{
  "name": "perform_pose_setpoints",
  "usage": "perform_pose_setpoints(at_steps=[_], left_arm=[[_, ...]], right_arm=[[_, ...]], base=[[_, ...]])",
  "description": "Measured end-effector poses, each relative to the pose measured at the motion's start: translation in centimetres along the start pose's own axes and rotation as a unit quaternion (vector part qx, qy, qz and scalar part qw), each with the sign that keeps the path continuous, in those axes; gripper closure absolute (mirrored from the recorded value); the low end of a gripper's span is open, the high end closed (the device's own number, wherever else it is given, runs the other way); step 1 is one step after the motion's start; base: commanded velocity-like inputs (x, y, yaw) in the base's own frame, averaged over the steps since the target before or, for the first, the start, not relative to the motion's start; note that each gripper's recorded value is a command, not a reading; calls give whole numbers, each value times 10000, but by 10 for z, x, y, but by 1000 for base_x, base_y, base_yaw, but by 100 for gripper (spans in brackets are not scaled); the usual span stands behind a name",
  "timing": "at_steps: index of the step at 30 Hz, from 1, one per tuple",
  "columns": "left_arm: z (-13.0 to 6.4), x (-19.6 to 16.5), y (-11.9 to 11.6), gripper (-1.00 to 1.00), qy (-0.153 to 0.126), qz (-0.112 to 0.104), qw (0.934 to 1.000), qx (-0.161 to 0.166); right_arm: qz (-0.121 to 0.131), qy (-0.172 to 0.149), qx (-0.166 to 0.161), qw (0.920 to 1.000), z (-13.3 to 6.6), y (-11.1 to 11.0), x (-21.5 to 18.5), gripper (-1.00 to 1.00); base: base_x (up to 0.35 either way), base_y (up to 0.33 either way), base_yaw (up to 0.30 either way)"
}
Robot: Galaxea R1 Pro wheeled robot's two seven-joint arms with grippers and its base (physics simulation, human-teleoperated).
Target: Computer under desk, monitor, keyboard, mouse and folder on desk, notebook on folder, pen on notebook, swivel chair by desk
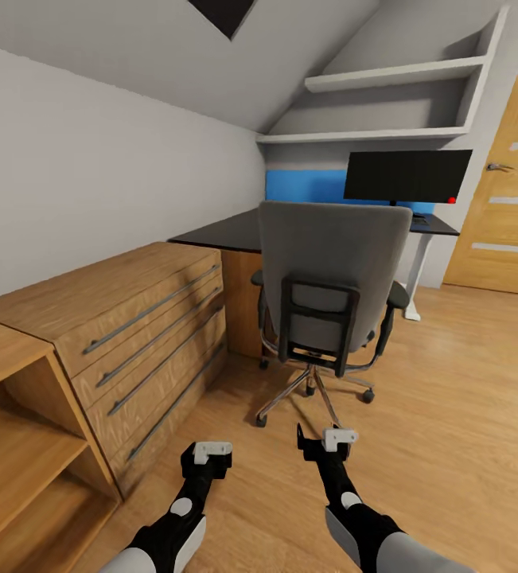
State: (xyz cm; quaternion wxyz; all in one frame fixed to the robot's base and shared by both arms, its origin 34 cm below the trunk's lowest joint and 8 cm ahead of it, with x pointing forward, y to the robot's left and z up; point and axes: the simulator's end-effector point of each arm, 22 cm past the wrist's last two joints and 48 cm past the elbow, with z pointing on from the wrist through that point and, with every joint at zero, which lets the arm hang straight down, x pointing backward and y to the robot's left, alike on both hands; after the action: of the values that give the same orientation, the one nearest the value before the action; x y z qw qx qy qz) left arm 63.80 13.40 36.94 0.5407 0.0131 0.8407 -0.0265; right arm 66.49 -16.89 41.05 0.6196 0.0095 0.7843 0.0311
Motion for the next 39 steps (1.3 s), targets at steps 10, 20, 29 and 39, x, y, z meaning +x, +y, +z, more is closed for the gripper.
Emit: perform_pose_setpoints(at_steps=[10, 20, 29, 39], left_arm=[[0, 0, 1, -100, -6, -1, 10000, -14], [0, 0, 0, -100, -6, -2, 10000, -10], [0, -1, 0, -100, -10, 7, 10000, -5], [0, -1, 0, -100, -9, 7, 10000, -4]], right_arm=[[7, -8, 325, 9995, 0, -15, 0, -100], [11, -8, 351, 9994, -1, -16, 0, -100], [12, -15, 353, 9994, -1, -17, -1, -100], [19, -83, 359, 9993, -1, -18, -4, -100]], base=[[-20, 22, -289], [0, 52, -291], [121, 265, -291], [247, 240, -292]])
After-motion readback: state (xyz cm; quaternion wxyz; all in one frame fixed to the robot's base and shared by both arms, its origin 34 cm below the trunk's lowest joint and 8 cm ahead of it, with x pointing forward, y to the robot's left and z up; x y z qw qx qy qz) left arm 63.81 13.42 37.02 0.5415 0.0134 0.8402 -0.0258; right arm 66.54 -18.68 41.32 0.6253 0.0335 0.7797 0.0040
